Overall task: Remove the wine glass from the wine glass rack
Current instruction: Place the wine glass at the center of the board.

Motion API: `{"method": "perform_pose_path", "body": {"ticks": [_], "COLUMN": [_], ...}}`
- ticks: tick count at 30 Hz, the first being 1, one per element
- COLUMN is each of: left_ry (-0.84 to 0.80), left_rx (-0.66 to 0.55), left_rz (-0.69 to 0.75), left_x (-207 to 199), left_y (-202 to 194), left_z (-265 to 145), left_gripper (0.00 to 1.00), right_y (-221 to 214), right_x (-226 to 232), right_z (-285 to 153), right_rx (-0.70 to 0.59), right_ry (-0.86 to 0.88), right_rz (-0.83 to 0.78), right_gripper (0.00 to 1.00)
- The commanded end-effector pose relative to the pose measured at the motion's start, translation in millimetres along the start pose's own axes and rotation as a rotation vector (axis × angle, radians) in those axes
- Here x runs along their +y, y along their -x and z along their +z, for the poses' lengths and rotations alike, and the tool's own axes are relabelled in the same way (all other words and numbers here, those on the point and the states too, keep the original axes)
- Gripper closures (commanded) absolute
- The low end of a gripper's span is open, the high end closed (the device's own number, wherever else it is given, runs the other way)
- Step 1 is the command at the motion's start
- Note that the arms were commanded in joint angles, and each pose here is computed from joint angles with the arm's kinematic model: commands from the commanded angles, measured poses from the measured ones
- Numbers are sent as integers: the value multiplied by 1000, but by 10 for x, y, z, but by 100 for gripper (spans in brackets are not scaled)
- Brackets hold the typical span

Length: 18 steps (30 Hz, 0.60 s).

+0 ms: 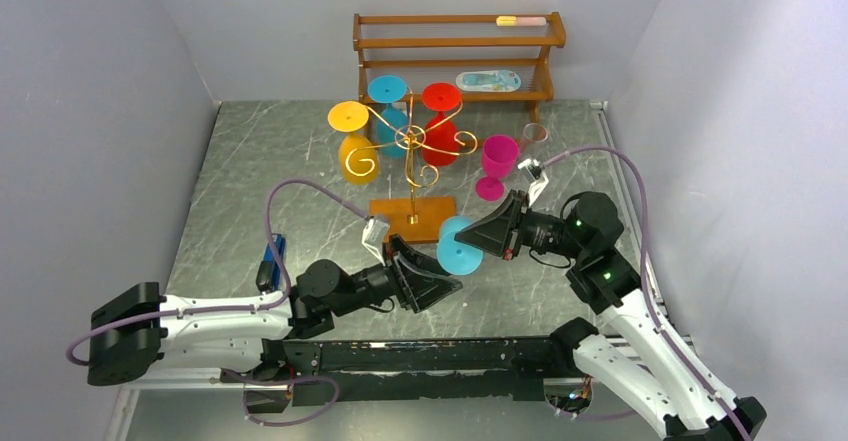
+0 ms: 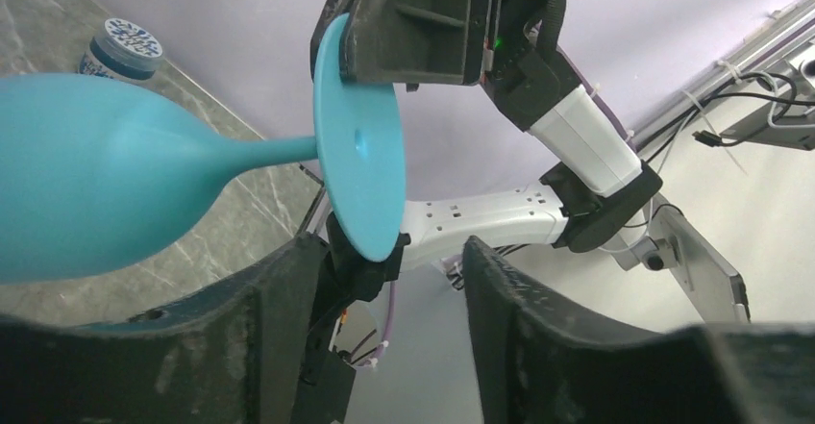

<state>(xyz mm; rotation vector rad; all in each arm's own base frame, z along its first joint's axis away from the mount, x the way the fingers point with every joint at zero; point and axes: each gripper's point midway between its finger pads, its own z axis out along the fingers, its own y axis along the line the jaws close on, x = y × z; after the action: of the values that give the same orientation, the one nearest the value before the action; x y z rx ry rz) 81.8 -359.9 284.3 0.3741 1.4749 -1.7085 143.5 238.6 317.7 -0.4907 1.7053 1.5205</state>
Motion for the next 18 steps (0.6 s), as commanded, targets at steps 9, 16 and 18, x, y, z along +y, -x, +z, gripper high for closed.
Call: {"method": "perform_pose_path", "body": {"ticks": [9,16,18], "left_ry": [3,19,21], "left_rx": [-164,-169,-184], "left_rz": [-27,-20,-29], "left_x": [-59,-39,-27], "left_y": [286,307,323], "left_z": [18,-30,-58], "left_gripper": [58,68,74], "right_y": [-71,-81,-97], "right_x": [2,115,117], "right_z": [82,78,82], "right_rx": [60,69,80], "right_ry": [-14,50,56], "right_rz": [-38,-42,-31], "right_gripper": [100,100,100]}}
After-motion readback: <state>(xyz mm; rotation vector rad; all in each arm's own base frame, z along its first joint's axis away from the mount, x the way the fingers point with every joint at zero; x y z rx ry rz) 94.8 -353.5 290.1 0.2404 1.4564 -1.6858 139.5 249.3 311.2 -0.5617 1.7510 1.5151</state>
